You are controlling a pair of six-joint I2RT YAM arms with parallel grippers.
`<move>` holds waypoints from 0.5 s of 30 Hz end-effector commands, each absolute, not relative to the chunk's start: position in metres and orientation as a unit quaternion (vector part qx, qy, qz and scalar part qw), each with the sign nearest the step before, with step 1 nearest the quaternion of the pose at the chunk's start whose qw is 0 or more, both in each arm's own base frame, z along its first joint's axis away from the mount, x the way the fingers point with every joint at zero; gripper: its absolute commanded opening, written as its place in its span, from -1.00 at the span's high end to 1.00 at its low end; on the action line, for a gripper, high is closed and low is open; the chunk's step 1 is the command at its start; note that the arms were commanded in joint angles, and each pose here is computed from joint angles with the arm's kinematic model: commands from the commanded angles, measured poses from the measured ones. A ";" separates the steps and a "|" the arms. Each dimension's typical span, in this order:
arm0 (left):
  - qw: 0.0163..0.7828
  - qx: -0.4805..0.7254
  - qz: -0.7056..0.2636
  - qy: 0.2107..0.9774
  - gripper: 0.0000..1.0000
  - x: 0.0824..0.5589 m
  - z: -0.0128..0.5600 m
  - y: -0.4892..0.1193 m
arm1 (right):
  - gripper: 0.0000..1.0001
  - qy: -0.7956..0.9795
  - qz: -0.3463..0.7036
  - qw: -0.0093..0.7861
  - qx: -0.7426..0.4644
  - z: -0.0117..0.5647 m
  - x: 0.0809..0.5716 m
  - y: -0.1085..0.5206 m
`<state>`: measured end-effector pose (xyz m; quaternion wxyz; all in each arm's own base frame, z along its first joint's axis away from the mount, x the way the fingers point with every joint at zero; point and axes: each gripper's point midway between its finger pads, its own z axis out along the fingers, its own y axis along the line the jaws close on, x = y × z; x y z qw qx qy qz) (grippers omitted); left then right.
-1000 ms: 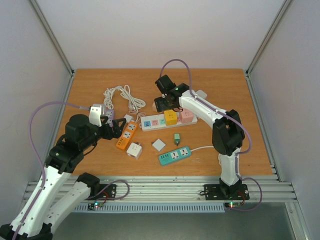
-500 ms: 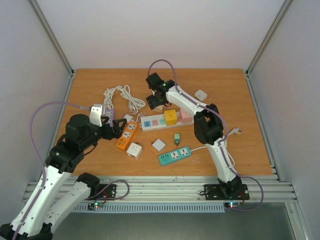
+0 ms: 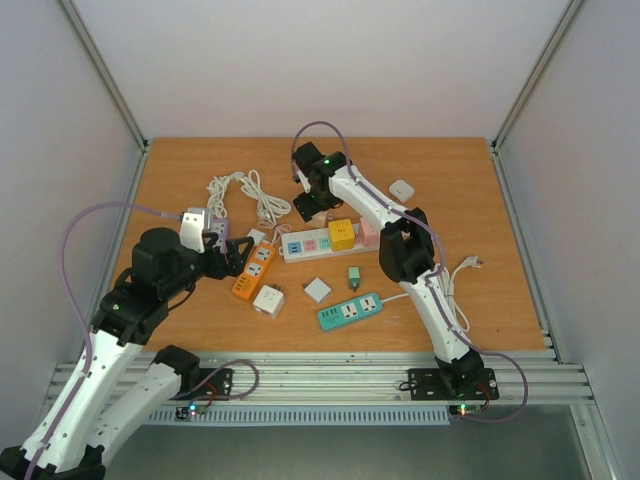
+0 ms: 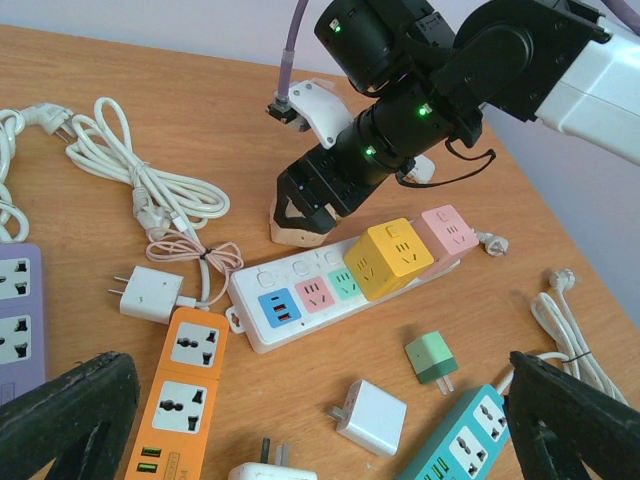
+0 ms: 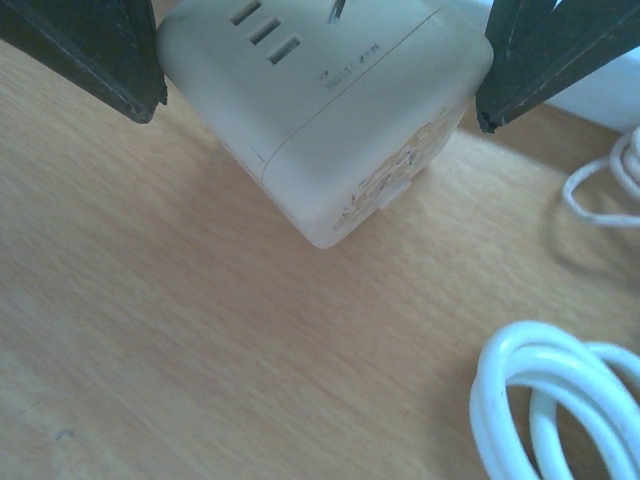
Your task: Insert the plug
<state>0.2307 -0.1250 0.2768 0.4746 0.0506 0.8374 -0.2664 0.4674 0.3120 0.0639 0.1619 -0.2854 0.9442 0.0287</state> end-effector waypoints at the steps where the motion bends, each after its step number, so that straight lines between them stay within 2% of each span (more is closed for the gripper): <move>1: 0.496 0.057 -0.271 0.823 -0.99 0.234 0.285 -0.126 | -0.63 0.946 0.046 0.074 -0.312 0.040 0.437 0.303; 8: 0.498 0.058 -0.274 0.821 -0.99 0.233 0.286 -0.126 | -0.82 0.941 0.052 0.081 -0.325 0.045 0.437 0.307; 11: 0.497 0.058 -0.274 0.821 -0.99 0.233 0.286 -0.126 | -0.96 0.939 0.044 0.079 -0.331 0.042 0.437 0.305; 15: 0.497 0.058 -0.274 0.821 -0.99 0.234 0.286 -0.126 | -0.94 0.941 0.033 0.089 -0.325 0.042 0.443 0.303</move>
